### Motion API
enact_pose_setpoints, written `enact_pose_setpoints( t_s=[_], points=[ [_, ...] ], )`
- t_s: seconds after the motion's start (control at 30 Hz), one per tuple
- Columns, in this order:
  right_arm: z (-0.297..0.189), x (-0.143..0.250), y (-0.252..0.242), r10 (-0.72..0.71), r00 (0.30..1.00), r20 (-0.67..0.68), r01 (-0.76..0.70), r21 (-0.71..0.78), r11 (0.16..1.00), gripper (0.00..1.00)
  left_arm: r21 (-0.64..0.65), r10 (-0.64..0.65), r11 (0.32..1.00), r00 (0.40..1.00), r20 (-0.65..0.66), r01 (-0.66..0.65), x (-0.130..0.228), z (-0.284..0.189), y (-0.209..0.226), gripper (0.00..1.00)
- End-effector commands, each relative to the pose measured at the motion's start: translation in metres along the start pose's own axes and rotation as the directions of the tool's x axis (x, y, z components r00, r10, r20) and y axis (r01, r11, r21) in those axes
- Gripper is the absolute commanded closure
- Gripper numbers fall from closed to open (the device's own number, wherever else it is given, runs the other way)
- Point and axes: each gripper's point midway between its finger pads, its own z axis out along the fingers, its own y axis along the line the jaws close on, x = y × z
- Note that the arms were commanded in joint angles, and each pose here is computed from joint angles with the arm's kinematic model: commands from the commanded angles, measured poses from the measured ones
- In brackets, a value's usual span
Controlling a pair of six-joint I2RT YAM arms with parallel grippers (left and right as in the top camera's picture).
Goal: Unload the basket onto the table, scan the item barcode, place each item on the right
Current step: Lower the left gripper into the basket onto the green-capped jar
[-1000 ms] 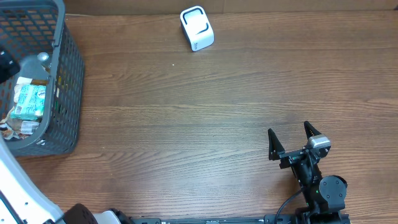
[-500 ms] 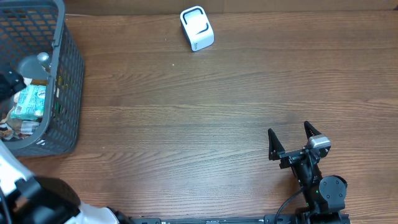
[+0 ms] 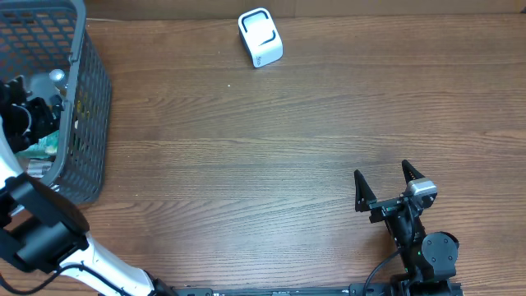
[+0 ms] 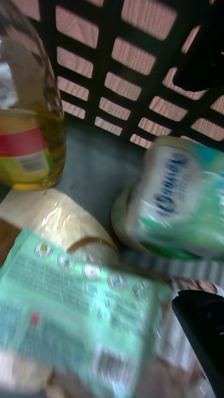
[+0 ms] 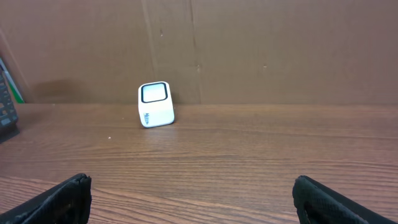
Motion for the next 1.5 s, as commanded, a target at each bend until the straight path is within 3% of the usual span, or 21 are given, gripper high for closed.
enact_pose_setpoints(
  t_s=[0.0,0.63,1.2,1.37,1.47],
  points=[
    [0.0,0.002,-0.003,-0.002,1.0,0.002,0.001,0.013,1.0,0.0,-0.003,0.042,0.999,0.997,-0.063,-0.042,0.006,0.023,-0.001,0.0],
    [0.0,0.002,-0.003,-0.002,1.0,0.002,0.001,0.013,1.0,0.0,-0.063,-0.027,0.998,0.987,-0.161,0.017,0.023,0.054,0.008,0.0],
    [0.0,0.002,-0.003,-0.002,1.0,0.002,0.001,0.013,1.0,0.0,-0.066,-0.044,0.997,0.986,-0.159,0.034,0.024,0.058,0.008,0.0],
    [0.0,0.002,-0.003,-0.002,1.0,0.002,0.001,0.013,1.0,0.0,-0.103,-0.063,0.994,0.985,-0.162,0.047,0.025,0.058,0.014,0.06],
    [0.0,0.002,-0.003,-0.002,1.0,0.002,0.001,0.013,1.0,0.0,-0.102,-0.063,0.994,0.985,-0.162,0.047,0.025,0.058,0.014,0.03]
  ],
)
